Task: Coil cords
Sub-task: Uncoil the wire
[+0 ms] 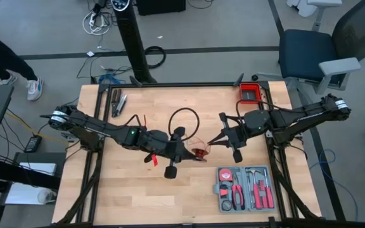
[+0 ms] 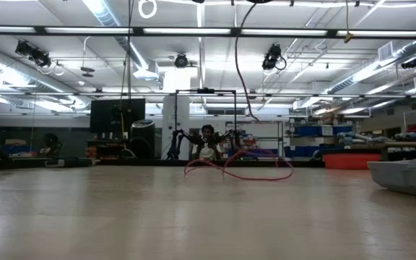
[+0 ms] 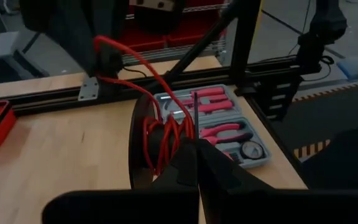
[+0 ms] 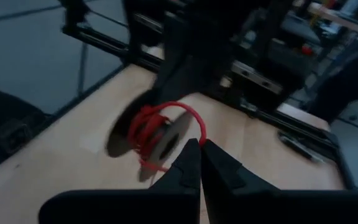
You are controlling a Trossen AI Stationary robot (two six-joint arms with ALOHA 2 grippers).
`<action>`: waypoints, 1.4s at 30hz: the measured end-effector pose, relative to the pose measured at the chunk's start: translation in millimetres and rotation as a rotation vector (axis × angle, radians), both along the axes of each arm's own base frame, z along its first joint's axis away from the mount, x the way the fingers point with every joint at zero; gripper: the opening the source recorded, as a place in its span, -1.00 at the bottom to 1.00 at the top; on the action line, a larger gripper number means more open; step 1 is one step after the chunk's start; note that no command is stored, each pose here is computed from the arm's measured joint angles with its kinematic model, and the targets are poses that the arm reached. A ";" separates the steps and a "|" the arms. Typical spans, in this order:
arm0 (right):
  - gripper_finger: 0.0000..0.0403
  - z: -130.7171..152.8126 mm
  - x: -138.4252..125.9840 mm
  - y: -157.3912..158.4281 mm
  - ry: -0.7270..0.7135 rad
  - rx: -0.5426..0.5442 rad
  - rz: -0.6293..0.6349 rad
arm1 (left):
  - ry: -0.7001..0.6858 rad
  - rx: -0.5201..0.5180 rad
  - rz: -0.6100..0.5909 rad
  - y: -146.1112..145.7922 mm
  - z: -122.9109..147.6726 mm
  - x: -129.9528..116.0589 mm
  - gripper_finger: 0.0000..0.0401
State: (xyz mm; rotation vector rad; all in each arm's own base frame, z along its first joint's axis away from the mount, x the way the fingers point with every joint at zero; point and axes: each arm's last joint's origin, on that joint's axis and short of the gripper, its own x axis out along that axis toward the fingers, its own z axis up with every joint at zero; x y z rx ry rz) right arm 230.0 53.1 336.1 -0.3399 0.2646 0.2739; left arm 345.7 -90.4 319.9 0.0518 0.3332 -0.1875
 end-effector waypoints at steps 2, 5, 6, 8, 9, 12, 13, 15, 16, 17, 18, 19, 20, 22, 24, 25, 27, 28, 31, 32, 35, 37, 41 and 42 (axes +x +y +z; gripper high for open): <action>-1.00 0.1 -0.4 1.3 0.004 0.022 0.042 | 0.009 0.001 -0.003 0.0 -0.8 -0.3 -1.00; -1.00 2.8 -2.3 1.4 0.028 0.040 0.050 | 0.028 0.006 -0.002 0.2 -2.6 -0.9 -1.00; -1.00 6.0 -3.3 1.1 0.042 0.050 0.046 | 0.035 0.008 -0.001 0.3 -3.3 -1.2 -1.00; -1.00 10.8 -6.5 0.3 0.093 0.070 0.033 | 0.044 0.015 0.011 0.7 -4.2 -1.5 -1.00; -1.00 12.1 -7.8 -0.1 0.117 0.079 0.024 | 0.043 0.016 0.016 1.0 -4.2 -1.4 -1.00; -1.00 13.3 -8.6 0.5 0.138 0.088 0.016 | 0.033 0.018 0.025 1.1 -3.3 -1.1 -1.00; -1.00 12.8 -9.1 1.2 0.145 0.091 0.017 | 0.033 0.022 0.036 1.4 -3.4 -1.0 -1.00; -1.00 11.2 -9.9 1.6 0.166 0.100 0.023 | 0.033 0.035 0.069 2.4 -3.8 -0.9 -1.00; -1.00 10.8 -10.2 1.8 0.174 0.107 0.030 | 0.032 0.040 0.083 2.8 -3.8 -0.8 -1.00; -1.00 10.9 -10.2 1.9 0.174 0.112 0.029 | 0.031 0.042 0.090 3.0 -3.8 -0.8 -1.00; -1.00 11.0 -10.2 2.0 0.174 0.114 0.030 | 0.030 0.043 0.091 3.1 -3.7 -0.7 -1.00; -1.00 11.1 -10.1 1.9 0.173 0.113 0.029 | 0.028 0.044 0.091 3.2 -3.6 -0.6 -1.00; -1.00 11.2 -10.0 1.5 0.170 0.109 0.016 | 0.028 0.044 0.093 3.2 -3.5 -0.6 -1.00; -1.00 9.5 -9.4 0.1 0.179 0.091 -0.022 | 0.028 0.044 0.093 3.2 -3.5 -0.6 -1.00; -1.00 7.4 -8.3 -2.7 0.187 0.060 -0.073 | 0.027 0.044 0.092 3.1 -3.5 -0.6 -1.00; -1.00 6.5 -7.1 -3.7 0.186 0.042 -0.091 | 0.025 0.044 0.091 2.9 -3.3 -0.6 -1.00; -1.00 6.1 -3.0 -4.7 0.166 0.010 -0.112 | 0.020 0.038 0.080 2.6 -2.7 -0.4 -1.00; -1.00 5.5 -0.4 -4.5 0.158 -0.003 -0.116 | 0.020 0.034 0.069 2.3 -2.6 -0.4 -1.00; -1.00 3.3 12.0 -1.5 0.117 -0.026 -0.103 | 0.017 0.030 0.059 2.0 -2.3 -0.3 -1.00; -1.00 2.2 16.7 0.2 0.103 -0.035 -0.093 | 0.017 0.030 0.059 1.9 -2.3 -0.3 -1.00; -1.00 -4.3 31.6 6.8 0.073 -0.068 -0.066 | 0.016 0.029 0.058 1.8 -2.2 -0.3 -1.00; -1.00 -8.7 41.0 10.6 0.052 -0.093 -0.053 | 0.020 0.029 0.054 1.7 -2.6 -0.3 -1.00; -1.00 -21.4 55.6 11.4 0.064 -0.158 -0.123 | 0.016 0.025 0.047 1.1 -2.2 -0.3 -1.00; -1.00 -24.3 58.2 9.9 0.072 -0.173 -0.158 | 0.015 0.022 0.039 0.8 -2.0 -0.3 -1.00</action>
